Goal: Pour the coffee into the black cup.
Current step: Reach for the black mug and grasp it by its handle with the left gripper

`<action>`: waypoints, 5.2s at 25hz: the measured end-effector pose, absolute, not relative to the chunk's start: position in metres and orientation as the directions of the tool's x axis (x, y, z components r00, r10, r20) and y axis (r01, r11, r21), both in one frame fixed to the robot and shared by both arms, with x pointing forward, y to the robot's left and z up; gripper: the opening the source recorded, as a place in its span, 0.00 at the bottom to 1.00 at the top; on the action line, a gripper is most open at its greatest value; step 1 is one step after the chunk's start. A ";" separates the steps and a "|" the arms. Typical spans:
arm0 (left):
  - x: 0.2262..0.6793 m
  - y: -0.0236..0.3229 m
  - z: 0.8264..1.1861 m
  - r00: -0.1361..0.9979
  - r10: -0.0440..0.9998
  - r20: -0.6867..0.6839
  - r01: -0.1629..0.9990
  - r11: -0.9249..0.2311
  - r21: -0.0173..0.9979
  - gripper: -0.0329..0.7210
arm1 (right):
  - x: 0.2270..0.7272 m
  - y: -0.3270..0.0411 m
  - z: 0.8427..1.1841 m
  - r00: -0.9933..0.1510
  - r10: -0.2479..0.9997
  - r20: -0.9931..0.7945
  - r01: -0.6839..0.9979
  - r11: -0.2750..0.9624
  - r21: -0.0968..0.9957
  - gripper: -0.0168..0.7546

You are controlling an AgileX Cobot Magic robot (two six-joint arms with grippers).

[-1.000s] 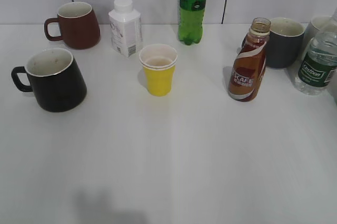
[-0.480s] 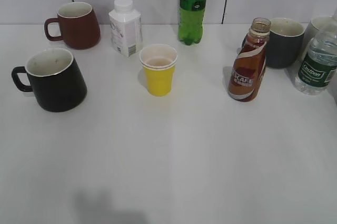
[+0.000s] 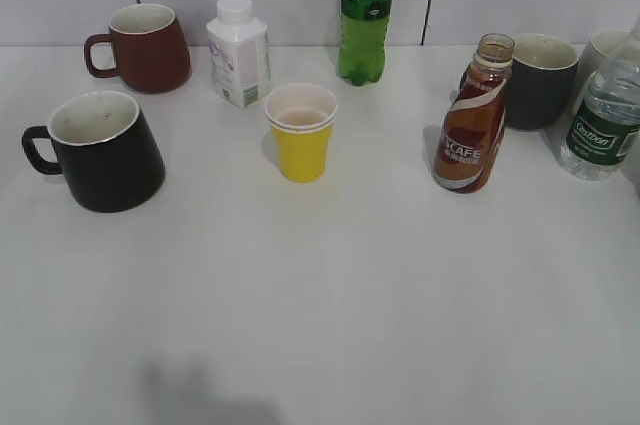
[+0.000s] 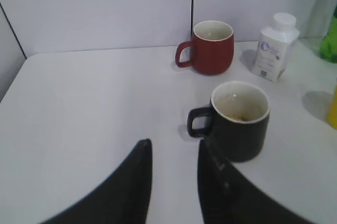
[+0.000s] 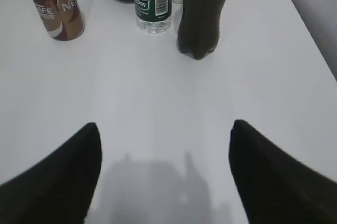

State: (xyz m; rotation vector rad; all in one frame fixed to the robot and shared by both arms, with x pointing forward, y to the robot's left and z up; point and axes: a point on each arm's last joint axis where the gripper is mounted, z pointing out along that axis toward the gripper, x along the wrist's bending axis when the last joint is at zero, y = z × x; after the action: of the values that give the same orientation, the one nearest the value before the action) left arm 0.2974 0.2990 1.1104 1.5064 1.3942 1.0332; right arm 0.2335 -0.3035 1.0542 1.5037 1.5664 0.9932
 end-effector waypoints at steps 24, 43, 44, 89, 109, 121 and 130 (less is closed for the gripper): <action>0.390 0.295 1.002 0.014 0.998 -0.057 0.268 0.051 0.962 0.51 | 0.233 -0.303 1.054 -0.043 0.999 0.004 0.430 0.015 0.903 0.78; 0.446 0.295 0.941 -0.016 1.000 -0.006 0.360 0.011 0.933 0.55 | 0.233 -0.303 1.054 -0.043 0.999 0.004 0.430 0.015 0.903 0.78; 0.448 0.295 0.937 -0.016 1.000 -0.004 0.372 0.010 0.928 0.55 | 0.233 -0.303 1.054 -0.043 0.999 0.004 0.430 0.015 0.903 0.78; 0.500 0.277 0.897 0.163 0.986 0.043 0.261 -0.085 0.962 0.55 | 0.233 -0.303 1.054 -0.043 0.999 0.004 0.430 0.015 0.903 0.78; 0.517 0.278 0.902 0.189 0.982 0.025 0.249 -0.072 0.966 0.53 | 0.233 -0.303 1.054 -0.043 0.999 0.004 0.430 0.015 0.903 0.78; 0.539 0.275 0.903 0.222 0.974 0.048 0.294 -0.114 0.949 0.40 | 0.233 -0.303 1.054 -0.043 0.999 0.005 0.430 0.014 0.903 0.78; 0.559 0.266 0.898 0.327 0.941 0.089 0.241 -0.174 0.955 0.19 | 0.233 -0.303 1.054 -0.043 0.999 0.004 0.430 0.015 0.903 0.78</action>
State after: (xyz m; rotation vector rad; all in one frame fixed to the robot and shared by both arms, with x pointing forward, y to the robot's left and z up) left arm 0.5588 0.2658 0.8985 1.6398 1.0854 0.9208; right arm 0.2335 -0.3035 1.0542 1.5039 1.5663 0.9933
